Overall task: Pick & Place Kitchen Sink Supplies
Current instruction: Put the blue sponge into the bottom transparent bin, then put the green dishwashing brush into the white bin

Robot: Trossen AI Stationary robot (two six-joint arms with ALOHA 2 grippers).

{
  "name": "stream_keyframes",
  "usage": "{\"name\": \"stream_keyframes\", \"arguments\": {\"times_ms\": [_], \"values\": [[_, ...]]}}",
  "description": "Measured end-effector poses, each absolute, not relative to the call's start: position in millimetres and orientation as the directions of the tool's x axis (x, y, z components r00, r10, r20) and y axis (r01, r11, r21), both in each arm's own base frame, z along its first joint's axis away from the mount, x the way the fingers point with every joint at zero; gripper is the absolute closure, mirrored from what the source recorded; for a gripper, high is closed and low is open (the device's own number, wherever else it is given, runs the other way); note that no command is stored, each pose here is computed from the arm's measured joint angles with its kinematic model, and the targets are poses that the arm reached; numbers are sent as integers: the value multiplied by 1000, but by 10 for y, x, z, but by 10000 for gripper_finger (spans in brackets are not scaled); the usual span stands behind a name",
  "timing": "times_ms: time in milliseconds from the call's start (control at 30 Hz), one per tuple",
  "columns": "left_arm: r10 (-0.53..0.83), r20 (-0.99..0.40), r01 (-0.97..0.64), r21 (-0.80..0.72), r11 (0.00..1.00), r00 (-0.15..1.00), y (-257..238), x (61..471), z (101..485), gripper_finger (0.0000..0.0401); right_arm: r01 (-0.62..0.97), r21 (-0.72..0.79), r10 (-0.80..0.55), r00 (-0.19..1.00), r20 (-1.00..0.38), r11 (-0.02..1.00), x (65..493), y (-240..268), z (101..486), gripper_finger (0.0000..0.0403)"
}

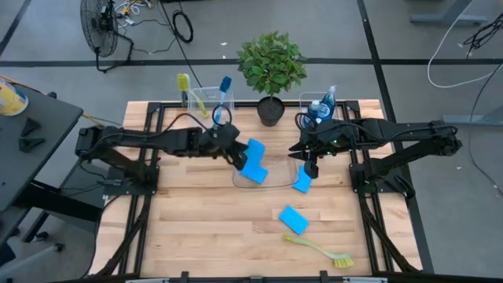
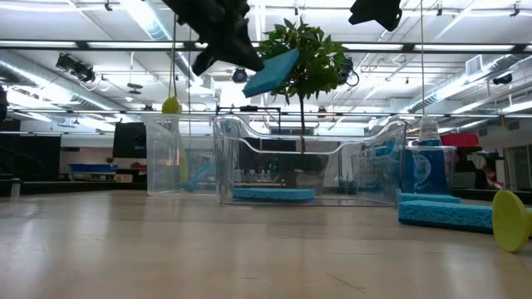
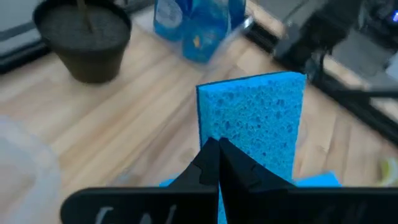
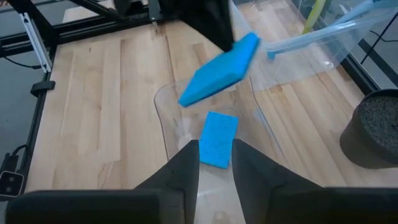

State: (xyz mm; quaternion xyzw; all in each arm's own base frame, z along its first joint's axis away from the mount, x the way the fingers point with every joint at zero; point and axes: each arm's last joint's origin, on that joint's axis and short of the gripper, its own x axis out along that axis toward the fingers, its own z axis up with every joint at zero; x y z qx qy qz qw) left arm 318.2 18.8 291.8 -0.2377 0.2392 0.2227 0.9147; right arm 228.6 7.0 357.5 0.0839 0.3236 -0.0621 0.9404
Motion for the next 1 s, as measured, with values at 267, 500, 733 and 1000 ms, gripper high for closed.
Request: {"name": "stream_keyframes", "arguments": {"times_ms": [267, 500, 733, 1000], "values": [[258, -534, -496, -367, 787, 805, 344, 3398, 2725, 396, 171, 118, -63, 784, -618, 978, 2287, 70, 3576, 305], [222, -558, -488, -387, 783, 799, 345, 3481, 2593, 366, 171, 112, -63, 775, -628, 979, 2279, 70, 3565, 305], [220, -557, -489, -395, 777, 801, 344, 3480, 2598, 307, 170, 104, -64, 761, -645, 980, 2265, 69, 3549, 305], [58, -549, -369, -476, 799, 834, 254, 3485, 2662, 252, 180, 85, -57, 663, -747, 980, 2170, 69, 3451, 305]]}}
